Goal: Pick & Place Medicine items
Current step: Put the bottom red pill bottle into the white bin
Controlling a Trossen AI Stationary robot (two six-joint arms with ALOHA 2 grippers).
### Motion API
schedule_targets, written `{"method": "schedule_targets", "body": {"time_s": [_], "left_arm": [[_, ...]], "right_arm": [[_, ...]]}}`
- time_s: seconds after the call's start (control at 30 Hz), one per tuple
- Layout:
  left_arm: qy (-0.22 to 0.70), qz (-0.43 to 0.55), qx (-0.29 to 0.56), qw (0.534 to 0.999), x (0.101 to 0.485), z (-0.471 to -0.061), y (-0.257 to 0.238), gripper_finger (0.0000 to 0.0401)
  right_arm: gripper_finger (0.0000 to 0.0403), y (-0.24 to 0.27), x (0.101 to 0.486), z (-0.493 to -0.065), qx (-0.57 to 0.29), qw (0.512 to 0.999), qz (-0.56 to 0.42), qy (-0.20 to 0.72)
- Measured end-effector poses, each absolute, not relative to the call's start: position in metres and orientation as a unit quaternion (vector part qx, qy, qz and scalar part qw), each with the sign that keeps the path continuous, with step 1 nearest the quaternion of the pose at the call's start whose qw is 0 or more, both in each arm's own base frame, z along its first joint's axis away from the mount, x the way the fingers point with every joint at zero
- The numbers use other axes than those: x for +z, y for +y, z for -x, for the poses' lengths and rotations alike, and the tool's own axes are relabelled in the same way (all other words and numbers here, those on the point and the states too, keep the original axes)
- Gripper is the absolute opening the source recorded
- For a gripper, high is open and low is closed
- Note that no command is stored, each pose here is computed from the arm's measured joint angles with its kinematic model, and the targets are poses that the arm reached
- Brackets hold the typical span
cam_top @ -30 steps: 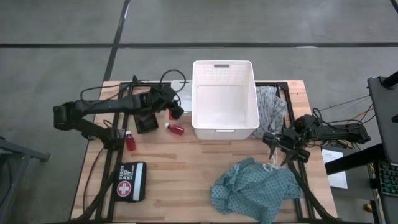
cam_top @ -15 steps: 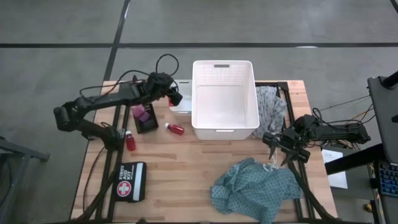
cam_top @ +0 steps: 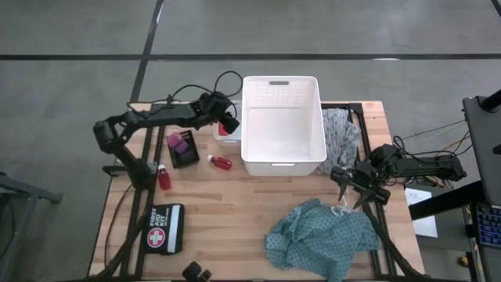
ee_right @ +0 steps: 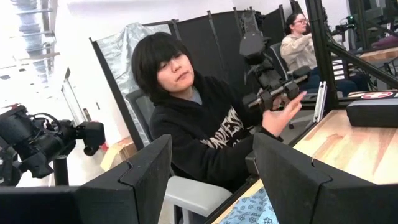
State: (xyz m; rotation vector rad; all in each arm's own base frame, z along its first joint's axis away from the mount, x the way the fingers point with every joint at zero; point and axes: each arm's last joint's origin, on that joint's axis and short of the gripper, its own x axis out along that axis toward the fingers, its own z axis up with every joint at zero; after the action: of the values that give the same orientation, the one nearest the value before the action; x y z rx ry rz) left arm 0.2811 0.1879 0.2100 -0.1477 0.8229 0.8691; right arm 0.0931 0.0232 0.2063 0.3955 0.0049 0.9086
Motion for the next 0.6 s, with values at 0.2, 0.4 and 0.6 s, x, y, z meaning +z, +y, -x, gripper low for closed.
{"method": "schedule_targets", "body": {"time_s": [0.2, 0.4, 0.6], "left_arm": [[0.403, 0.103, 0.387, 0.823, 0.199, -0.283, 0.187, 0.0148], [0.408, 0.121, 0.392, 0.816, 0.196, -0.282, 0.187, 0.0148], [0.416, 0.122, 0.391, 0.812, 0.192, -0.279, 0.185, 0.0148]], "right_arm": [[0.0224, 0.023, 0.206, -0.093, 0.436, 0.880, -0.190, 0.002], [0.0224, 0.023, 0.206, -0.093, 0.436, 0.880, -0.190, 0.002], [0.0224, 0.023, 0.206, -0.093, 0.436, 0.880, -0.190, 0.002]]}}
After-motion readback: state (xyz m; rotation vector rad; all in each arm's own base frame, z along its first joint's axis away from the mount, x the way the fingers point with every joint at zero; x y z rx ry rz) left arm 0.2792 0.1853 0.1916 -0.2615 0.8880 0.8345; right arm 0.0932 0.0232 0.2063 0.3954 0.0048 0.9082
